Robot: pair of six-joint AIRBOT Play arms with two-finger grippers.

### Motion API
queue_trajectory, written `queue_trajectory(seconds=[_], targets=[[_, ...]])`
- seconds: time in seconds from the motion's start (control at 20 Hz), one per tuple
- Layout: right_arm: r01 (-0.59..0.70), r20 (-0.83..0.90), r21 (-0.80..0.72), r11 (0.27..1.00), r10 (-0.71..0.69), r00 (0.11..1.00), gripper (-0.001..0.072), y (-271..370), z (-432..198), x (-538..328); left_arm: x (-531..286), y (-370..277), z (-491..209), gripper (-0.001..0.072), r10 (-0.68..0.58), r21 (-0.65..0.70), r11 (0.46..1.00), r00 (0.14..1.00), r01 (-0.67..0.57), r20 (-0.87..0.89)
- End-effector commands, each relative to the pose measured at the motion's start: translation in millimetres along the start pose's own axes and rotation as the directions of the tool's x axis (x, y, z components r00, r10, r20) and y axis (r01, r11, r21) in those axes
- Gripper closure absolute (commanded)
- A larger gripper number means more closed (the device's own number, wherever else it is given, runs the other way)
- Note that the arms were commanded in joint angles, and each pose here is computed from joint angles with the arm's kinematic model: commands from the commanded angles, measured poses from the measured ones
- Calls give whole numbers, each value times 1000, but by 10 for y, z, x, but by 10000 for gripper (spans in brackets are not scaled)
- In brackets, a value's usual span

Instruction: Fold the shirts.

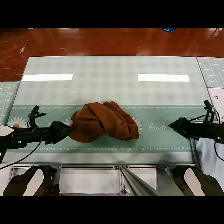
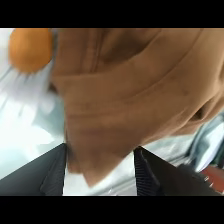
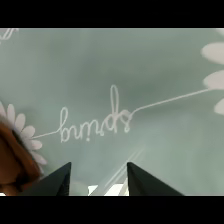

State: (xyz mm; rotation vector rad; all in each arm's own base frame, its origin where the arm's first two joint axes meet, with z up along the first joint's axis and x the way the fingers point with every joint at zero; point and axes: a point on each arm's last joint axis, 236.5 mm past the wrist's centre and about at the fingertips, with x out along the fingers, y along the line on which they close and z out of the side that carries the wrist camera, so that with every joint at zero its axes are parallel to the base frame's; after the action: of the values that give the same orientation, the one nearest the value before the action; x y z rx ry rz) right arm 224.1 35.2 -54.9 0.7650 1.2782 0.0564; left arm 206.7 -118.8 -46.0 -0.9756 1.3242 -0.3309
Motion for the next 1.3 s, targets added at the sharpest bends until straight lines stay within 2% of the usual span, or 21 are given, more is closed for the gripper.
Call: queue_trajectory(seconds=[0.0, 0.1, 0.55, 0.8, 1.05, 1.1, 1.15, 1.25], targets=[[-79, -51, -31, 996, 78, 996, 301, 237, -202, 174, 123, -113, 265, 241, -72, 6, 997, 994, 71, 79], [-83, -68, -77, 994, 77, 995, 301, 395, -275, 294, 276, -101, 270, 691, -70, 38, 997, 996, 67, 59], [-188, -241, -63, 980, 168, 956, 301, 935, -764, 815, 402, -119, 281, 687, -71, 103, 992, 997, 69, 19], [-190, -356, -50, 981, 160, 921, 301, 1016, -1142, 1066, 401, -123, 274, 687, -73, 109, 992, 997, 71, 16], [-185, -379, -37, 982, 157, 912, 302, 1148, -1285, 1275, 401, -124, 272, 687, -73, 108, 992, 997, 71, 16], [-196, -373, -42, 980, 166, 913, 328, 1225, -1278, 1322, 401, -124, 272, 687, -73, 108, 992, 997, 71, 16], [-209, -368, -51, 977, 176, 913, 407, 1309, -1260, 1353, 401, -124, 272, 687, -73, 108, 992, 997, 71, 16], [-274, -367, -142, 951, 206, 907, 674, 1545, -1221, 1357, 401, -124, 272, 687, -73, 108, 992, 997, 71, 16]])
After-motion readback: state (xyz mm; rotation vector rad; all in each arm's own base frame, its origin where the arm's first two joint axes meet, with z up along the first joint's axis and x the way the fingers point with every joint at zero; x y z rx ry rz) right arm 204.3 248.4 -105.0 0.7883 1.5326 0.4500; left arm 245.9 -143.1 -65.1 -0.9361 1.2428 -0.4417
